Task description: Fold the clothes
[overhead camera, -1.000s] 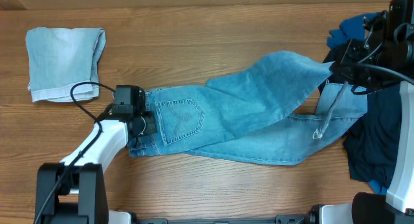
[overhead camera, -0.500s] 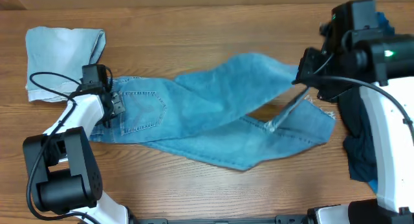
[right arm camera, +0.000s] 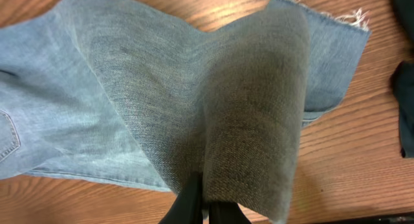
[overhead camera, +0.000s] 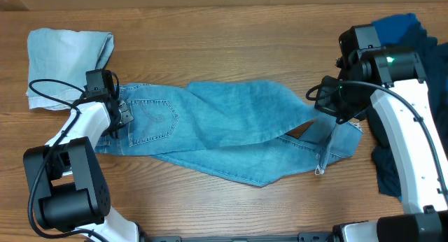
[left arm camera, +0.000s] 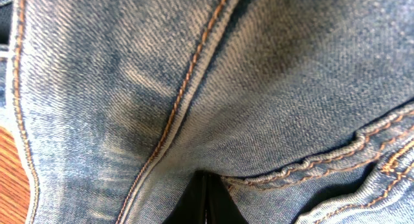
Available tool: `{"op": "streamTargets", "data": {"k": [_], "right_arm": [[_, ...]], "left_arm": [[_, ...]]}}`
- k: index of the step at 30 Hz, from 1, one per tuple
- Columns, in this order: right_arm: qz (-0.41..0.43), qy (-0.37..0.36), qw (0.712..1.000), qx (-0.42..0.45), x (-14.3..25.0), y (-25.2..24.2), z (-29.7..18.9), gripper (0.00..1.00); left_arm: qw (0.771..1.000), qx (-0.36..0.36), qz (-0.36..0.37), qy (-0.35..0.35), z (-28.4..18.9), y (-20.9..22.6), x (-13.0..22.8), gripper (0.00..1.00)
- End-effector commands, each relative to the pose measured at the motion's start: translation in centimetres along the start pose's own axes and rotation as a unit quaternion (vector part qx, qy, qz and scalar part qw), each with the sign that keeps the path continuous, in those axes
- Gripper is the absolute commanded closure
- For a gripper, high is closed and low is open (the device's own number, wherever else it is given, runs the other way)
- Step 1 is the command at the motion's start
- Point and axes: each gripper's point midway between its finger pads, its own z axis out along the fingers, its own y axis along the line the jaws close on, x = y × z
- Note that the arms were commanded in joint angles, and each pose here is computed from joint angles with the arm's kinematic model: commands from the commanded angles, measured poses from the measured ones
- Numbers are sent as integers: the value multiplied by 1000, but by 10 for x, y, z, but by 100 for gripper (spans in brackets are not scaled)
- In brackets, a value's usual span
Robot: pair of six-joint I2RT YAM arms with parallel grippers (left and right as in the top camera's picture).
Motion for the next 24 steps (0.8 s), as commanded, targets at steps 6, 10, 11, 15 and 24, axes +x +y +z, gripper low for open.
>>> {"op": "streamTargets", "data": {"k": [6,10,11,15,24], "right_arm": [[-32,-153,986,-53,-21,10,-66,96],[-33,-175,982,-64,-32,16,-70,96],[-33,-174,982,-63,-32,16,-70,96],[-23,-119,992,-40,-6,3,-61,96],[-48,-77,996,-19,14,-7,-54,8]], "left_arm": [[999,-2,-8,40,13,3,20,96],[999,10,-8,48,13,-1,23,96],[999,10,-8,51,13,-1,25,96],[998,11,-6,61,12,-1,29,96],[998,15,-7,62,12,-2,30,96]]}}
